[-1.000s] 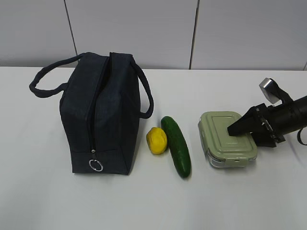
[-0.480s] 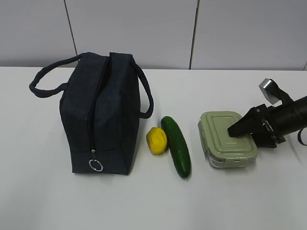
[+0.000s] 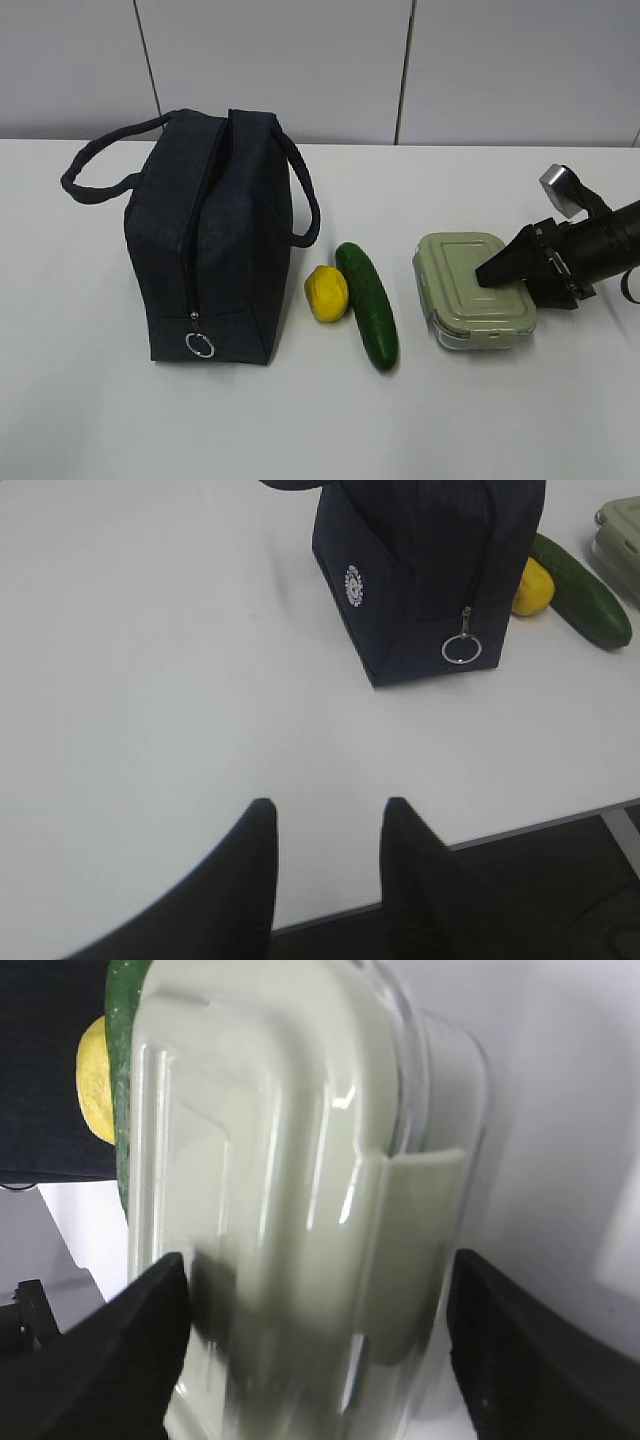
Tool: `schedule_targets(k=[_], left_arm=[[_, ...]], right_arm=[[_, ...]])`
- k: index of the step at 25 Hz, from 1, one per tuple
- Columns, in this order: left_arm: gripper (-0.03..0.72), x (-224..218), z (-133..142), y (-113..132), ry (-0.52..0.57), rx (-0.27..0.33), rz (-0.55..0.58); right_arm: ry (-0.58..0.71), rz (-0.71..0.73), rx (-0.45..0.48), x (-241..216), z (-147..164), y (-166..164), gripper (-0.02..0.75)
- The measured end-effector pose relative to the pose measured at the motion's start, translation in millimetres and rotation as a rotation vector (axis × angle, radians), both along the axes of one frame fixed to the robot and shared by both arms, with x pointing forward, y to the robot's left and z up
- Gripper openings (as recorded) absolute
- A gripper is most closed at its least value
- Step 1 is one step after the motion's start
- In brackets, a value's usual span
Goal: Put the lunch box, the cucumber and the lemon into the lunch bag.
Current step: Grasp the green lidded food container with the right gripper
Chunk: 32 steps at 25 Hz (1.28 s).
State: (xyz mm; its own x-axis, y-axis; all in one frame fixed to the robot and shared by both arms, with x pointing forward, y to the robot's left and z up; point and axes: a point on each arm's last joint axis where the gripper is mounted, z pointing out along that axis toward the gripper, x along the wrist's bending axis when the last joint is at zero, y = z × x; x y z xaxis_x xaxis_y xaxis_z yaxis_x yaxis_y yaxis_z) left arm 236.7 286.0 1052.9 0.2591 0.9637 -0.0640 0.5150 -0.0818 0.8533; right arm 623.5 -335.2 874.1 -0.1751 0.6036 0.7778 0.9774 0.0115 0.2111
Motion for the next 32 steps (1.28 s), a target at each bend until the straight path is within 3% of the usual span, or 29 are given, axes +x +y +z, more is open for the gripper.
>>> schedule_targets(k=[13, 21, 32], left_arm=[[0.237, 0.1, 0.2, -0.2, -0.002, -0.002, -0.001], [0.237, 0.1, 0.2, -0.2, -0.002, -0.002, -0.001], [0.237, 0.1, 0.2, -0.2, -0.002, -0.002, -0.001]], right_arm=[[0.002, 0.001, 0.0, -0.2, 0.0, 0.0, 0.582], [0.004, 0.007, 0.014, -0.4, 1.4, 0.7, 0.466], [0.007, 0.005, 0.017, -0.4, 1.6, 0.9, 0.453]])
